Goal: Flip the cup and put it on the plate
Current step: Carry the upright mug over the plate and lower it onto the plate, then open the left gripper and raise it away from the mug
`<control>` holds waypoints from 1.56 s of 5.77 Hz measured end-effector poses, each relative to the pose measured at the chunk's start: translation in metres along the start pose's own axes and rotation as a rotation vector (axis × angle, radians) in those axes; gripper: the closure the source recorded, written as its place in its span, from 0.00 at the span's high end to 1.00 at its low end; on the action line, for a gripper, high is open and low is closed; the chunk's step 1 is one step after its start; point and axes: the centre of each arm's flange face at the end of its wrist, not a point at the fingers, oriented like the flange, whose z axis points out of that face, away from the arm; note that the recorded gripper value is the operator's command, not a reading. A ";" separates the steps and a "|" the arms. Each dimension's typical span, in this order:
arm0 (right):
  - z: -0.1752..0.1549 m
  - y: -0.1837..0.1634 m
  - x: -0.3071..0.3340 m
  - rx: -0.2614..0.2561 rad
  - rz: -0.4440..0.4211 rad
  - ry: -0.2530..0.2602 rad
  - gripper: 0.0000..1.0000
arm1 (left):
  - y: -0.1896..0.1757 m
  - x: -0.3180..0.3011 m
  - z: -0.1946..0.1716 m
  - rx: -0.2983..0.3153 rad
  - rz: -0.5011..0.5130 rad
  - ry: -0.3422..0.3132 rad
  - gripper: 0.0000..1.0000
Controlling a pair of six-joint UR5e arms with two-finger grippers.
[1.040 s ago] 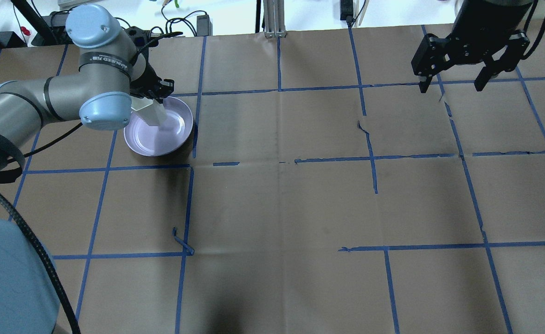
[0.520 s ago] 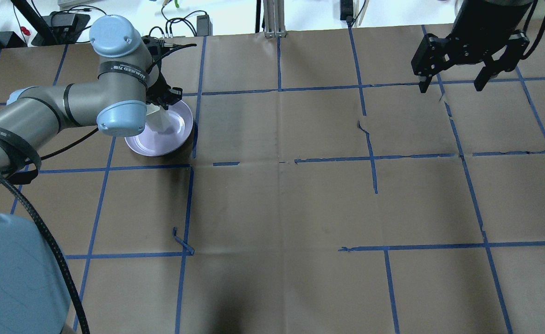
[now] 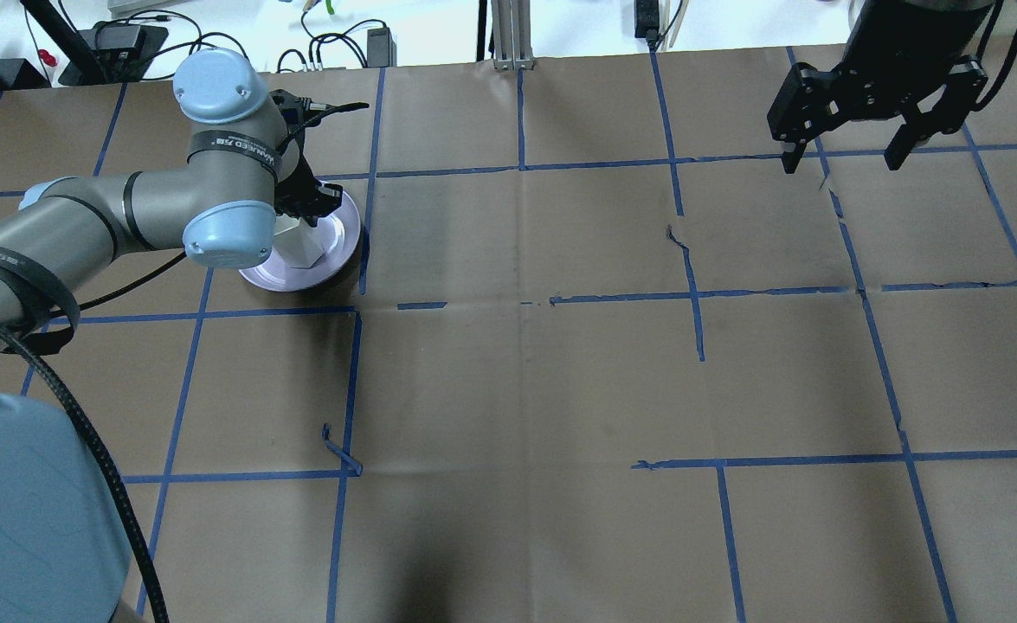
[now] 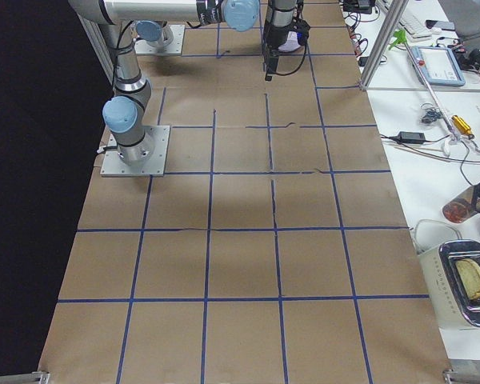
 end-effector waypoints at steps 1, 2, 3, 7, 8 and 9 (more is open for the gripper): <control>0.000 0.000 0.000 0.000 0.000 0.000 1.00 | 0.001 0.000 0.000 -0.005 -0.002 0.001 0.99; 0.000 0.000 0.000 0.000 0.000 0.000 1.00 | 0.000 -0.001 -0.006 -0.014 -0.005 0.001 0.99; 0.000 0.000 0.000 0.000 0.000 0.000 1.00 | -0.003 -0.004 -0.027 -0.031 -0.006 0.001 0.99; 0.000 0.000 0.000 0.000 0.000 0.000 1.00 | 0.031 -0.004 -0.189 -0.204 -0.073 0.013 0.99; 0.000 0.000 0.000 0.000 0.000 0.000 1.00 | 0.057 0.010 -0.223 -0.231 -0.086 0.031 0.99; 0.000 0.000 0.000 0.000 0.000 0.000 1.00 | 0.081 0.027 -0.250 -0.252 -0.087 0.061 0.99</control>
